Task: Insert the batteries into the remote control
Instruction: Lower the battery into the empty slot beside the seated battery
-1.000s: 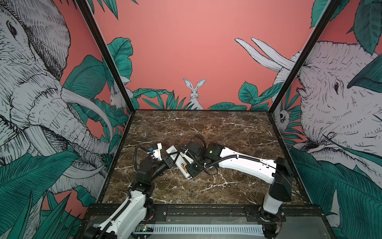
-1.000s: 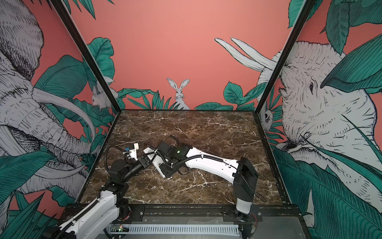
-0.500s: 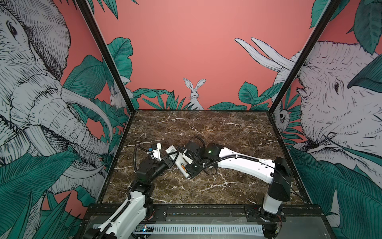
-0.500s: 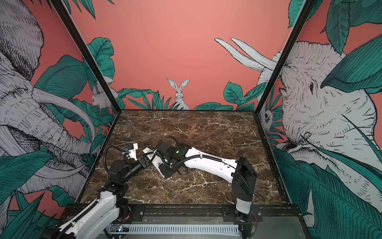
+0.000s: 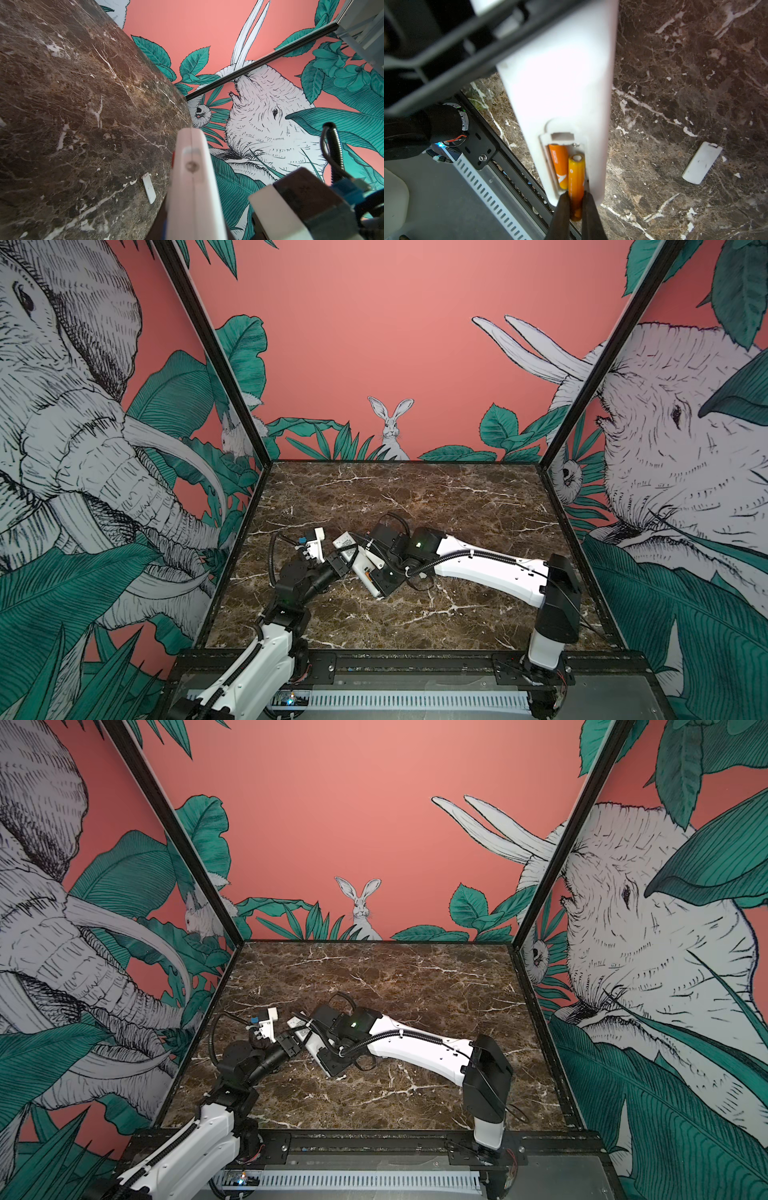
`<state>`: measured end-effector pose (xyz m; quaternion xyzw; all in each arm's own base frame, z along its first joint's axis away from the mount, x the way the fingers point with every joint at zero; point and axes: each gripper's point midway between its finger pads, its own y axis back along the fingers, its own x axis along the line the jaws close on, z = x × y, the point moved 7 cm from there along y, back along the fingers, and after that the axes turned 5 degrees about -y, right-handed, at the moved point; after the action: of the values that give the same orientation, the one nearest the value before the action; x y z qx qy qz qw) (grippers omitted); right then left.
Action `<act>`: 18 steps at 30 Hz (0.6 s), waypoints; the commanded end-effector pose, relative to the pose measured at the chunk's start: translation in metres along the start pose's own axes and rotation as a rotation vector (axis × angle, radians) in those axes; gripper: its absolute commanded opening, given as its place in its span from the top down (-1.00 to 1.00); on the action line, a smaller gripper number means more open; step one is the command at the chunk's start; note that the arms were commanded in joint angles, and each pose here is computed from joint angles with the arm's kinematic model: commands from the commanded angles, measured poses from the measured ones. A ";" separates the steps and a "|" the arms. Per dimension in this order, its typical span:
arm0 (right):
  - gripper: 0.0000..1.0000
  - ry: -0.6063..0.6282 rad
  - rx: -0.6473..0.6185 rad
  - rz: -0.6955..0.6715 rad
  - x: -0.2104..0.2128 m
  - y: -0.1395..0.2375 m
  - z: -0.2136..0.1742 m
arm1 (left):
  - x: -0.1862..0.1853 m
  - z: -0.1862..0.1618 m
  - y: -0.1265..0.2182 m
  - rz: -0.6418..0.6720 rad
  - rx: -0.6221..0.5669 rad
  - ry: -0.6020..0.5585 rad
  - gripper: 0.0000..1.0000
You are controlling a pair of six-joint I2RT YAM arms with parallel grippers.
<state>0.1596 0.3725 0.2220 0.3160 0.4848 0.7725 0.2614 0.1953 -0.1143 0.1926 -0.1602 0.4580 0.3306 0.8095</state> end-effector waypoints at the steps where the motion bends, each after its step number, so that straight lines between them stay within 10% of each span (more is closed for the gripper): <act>1: 0.95 0.012 -0.018 -0.027 0.001 0.002 0.005 | -0.008 0.002 0.002 -0.050 -0.023 -0.015 1.00; 18: 0.71 0.008 -0.048 -0.040 0.001 0.006 0.010 | -0.009 0.002 0.002 -0.056 -0.027 -0.012 1.00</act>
<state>0.1625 0.3759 0.2266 0.3067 0.4778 0.7774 0.2707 0.1954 -0.1140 0.1927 -0.1629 0.4594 0.3310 0.8080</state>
